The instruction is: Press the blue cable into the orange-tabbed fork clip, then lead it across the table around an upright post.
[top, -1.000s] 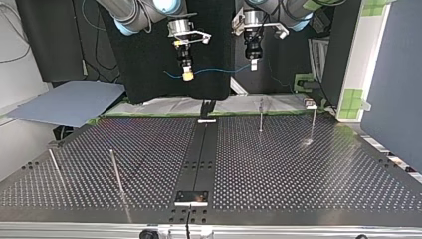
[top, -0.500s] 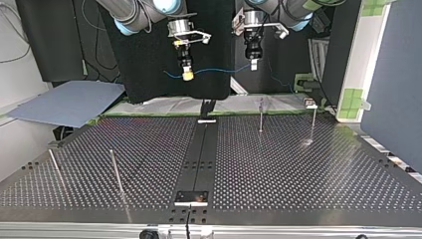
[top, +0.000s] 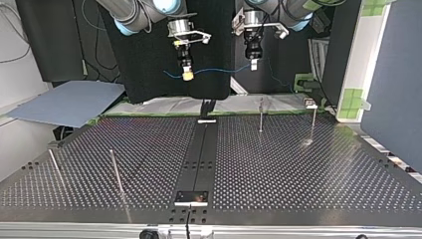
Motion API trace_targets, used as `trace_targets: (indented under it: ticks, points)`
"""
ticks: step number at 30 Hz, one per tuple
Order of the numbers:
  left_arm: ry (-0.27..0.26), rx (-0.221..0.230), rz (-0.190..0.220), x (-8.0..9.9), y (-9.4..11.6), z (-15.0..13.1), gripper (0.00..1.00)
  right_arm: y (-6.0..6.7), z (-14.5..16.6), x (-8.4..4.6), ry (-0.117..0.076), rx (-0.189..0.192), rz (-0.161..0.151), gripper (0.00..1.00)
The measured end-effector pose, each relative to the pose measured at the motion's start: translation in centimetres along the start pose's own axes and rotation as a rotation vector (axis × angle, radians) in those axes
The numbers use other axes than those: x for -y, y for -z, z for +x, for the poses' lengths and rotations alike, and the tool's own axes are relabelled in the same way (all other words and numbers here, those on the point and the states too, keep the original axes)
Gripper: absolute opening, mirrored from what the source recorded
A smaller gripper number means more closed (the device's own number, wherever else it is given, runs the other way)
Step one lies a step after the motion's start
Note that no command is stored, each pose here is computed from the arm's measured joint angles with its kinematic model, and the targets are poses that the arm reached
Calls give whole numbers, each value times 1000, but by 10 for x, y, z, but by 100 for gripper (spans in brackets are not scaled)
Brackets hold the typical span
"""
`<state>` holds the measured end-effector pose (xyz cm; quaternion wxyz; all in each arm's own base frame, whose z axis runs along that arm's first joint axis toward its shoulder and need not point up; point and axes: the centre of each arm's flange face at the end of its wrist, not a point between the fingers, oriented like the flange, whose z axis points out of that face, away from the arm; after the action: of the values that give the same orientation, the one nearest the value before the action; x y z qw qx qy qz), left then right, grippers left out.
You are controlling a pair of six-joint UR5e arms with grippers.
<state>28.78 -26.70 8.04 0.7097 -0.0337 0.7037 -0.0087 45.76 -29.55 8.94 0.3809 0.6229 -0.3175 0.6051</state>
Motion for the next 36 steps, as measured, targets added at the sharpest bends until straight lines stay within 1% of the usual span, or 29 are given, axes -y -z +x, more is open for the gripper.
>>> trace_targets:
  ticks: [26, 29, 34, 36]
  points:
    - [0, 0, 0, 0, 0, 0, 0, 0, 0, 0, 0, 0, 0, 0]
    - [-10, -14, -3, -2, 1, 4, 0, 0, 0, 0, 0, 0, 0, 0]
    - [-35, -53, -6, -6, 5, 20, 0, 0, 0, 0, 1, 0, 0, 0]
    - [-39, -59, -6, -7, 6, 23, 0, 0, 0, 0, 1, 0, 0, 0]
